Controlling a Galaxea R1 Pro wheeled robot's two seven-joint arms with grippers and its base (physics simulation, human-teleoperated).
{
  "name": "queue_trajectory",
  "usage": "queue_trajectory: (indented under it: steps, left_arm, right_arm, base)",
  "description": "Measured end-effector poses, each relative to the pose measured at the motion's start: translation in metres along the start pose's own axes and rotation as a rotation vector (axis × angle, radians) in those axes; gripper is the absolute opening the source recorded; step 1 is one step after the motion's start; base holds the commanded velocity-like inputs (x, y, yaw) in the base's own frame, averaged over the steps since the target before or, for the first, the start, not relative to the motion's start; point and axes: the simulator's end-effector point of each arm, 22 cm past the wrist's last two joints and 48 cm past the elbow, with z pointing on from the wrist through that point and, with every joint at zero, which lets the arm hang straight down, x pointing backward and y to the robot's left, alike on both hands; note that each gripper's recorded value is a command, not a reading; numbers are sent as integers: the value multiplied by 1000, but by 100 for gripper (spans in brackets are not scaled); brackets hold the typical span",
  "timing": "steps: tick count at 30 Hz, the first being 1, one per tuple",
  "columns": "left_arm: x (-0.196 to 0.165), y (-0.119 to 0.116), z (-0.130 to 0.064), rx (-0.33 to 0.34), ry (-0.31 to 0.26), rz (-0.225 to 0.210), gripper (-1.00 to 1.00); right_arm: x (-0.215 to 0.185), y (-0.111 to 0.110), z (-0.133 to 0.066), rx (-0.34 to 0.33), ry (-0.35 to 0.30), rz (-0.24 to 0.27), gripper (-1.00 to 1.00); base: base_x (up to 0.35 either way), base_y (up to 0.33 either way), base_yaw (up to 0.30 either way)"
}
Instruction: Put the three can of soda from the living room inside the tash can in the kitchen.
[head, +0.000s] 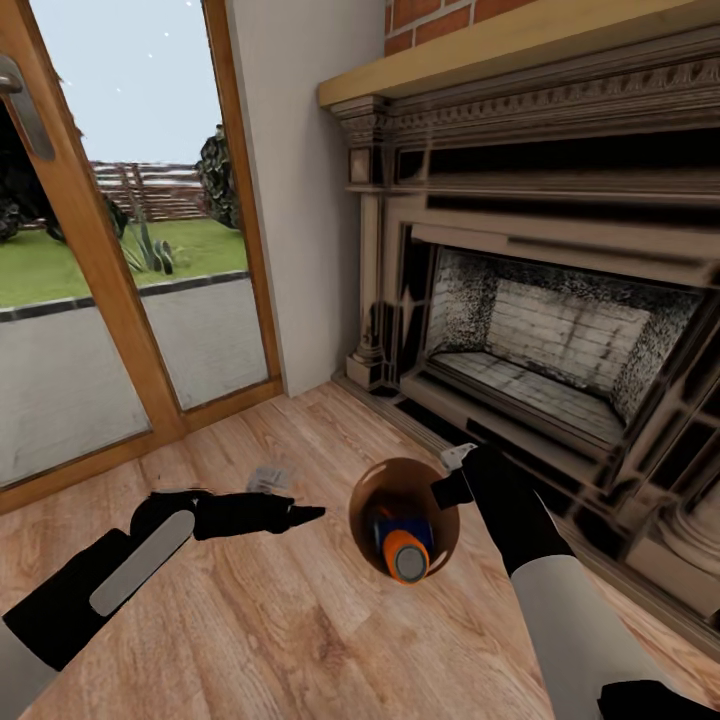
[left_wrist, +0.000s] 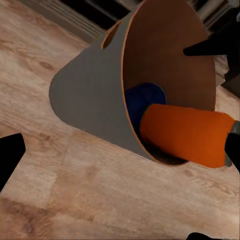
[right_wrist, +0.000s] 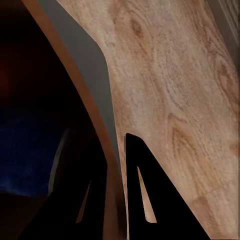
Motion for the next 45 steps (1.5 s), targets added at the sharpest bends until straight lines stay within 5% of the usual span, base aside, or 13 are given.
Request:
queue_trajectory:
  steps: [5,11,24,28,45]
  left_arm:
    - [15,47,-1,-82,-121,-48,100]
    - [29,102,-7,-188,-185,-91,100]
    - [53,197,-36,-405,-321,-107,100]
    - [56,202,-37,-419,-324,-109,100]
    - [63,204,-36,-425,-311,-113,100]
  right_arm:
    - [12,0,8,-10,33,11,-100]
    - [19,-13,10,4,47,20,-100]
    - [39,-31,16,-6,82,66,-100]
    - [81,-35,36,-5,195,63,-100]
    - [103,-34,44,-35,253,96,-100]
  base:
    - [0,0,0]
    - [0,0,0]
    - [0,0,0]
    - [0,0,0]
    - [0,0,0]
